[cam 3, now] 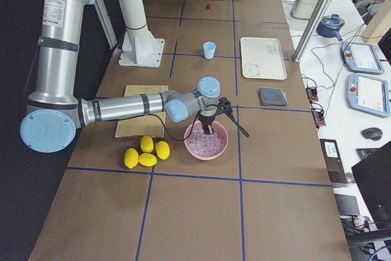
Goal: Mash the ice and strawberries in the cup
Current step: 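Close the right gripper on an ice cube and lift it, then carry the ice cube with the right gripper over the blue cup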
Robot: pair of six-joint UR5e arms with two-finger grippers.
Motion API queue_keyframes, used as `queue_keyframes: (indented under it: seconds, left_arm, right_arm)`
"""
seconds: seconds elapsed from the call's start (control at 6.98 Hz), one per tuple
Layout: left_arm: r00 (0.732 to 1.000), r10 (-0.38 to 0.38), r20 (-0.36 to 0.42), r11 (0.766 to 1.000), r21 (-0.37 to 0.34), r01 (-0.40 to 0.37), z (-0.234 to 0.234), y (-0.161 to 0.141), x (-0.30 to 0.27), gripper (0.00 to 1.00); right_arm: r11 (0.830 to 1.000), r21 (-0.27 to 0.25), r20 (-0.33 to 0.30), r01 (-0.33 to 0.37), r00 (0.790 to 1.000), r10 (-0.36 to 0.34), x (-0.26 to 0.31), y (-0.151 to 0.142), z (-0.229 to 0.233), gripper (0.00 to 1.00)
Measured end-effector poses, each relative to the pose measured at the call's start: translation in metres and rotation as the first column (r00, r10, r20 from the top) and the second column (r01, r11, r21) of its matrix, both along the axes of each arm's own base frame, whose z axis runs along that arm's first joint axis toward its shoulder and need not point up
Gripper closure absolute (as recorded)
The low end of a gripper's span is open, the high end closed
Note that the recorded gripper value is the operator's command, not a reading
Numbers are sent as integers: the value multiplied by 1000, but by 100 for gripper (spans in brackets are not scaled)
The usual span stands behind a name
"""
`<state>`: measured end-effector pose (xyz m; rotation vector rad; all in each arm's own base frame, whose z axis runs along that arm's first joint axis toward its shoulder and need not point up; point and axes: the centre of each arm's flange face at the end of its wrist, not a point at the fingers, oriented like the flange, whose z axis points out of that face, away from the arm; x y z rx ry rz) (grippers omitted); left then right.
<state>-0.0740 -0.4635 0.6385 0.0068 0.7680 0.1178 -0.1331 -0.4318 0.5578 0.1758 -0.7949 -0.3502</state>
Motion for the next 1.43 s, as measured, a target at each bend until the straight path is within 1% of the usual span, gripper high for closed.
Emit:
queue_keyframes:
  seconds: [0.14,0.29,0.43,0.57,0.72,0.86,1.0,1.15,1.29,1.43]
  left_arm:
    - [1000,0,0,1000,0,0,0,0,0,0]
    - [1000,0,0,1000,0,0,0,0,0,0]
    - [1000,0,0,1000,1,0,-1,0,0,0]
    - [1000,0,0,1000,2,0,-1,0,0,0]
    - [1000,0,0,1000,2,0,-1,0,0,0]
    - [1000,0,0,1000,4,0,-2,0,0,0]
    - [1000,0,0,1000,8,0,-3,-1,0,0]
    - [1000,0,0,1000,10,0,-4,-1,0,0]
    - [1000,0,0,1000,11,0,-4,-2,0,0]
    - [1000,0,0,1000,11,0,-5,-2,0,0]
  right_arm:
    - [999,24,18,-28,999,28,4,-6,-22,97]
    - [997,32,48,-71,996,69,0,-18,-50,97]
    - [993,24,89,-111,990,109,-18,-33,-86,97]
    - [993,14,128,-120,985,117,-50,-42,-120,95]
    - [993,0,152,-121,981,120,-91,-43,-151,95]
    - [989,-22,157,-147,976,149,-144,-37,-183,95]
    - [983,-49,143,-177,973,182,-205,-26,-222,95]
    - [976,-70,98,-204,973,210,-263,-14,-274,95]
    - [968,-87,46,-235,970,239,-315,4,-331,95]
    - [957,-110,20,-268,962,272,-359,26,-376,94]
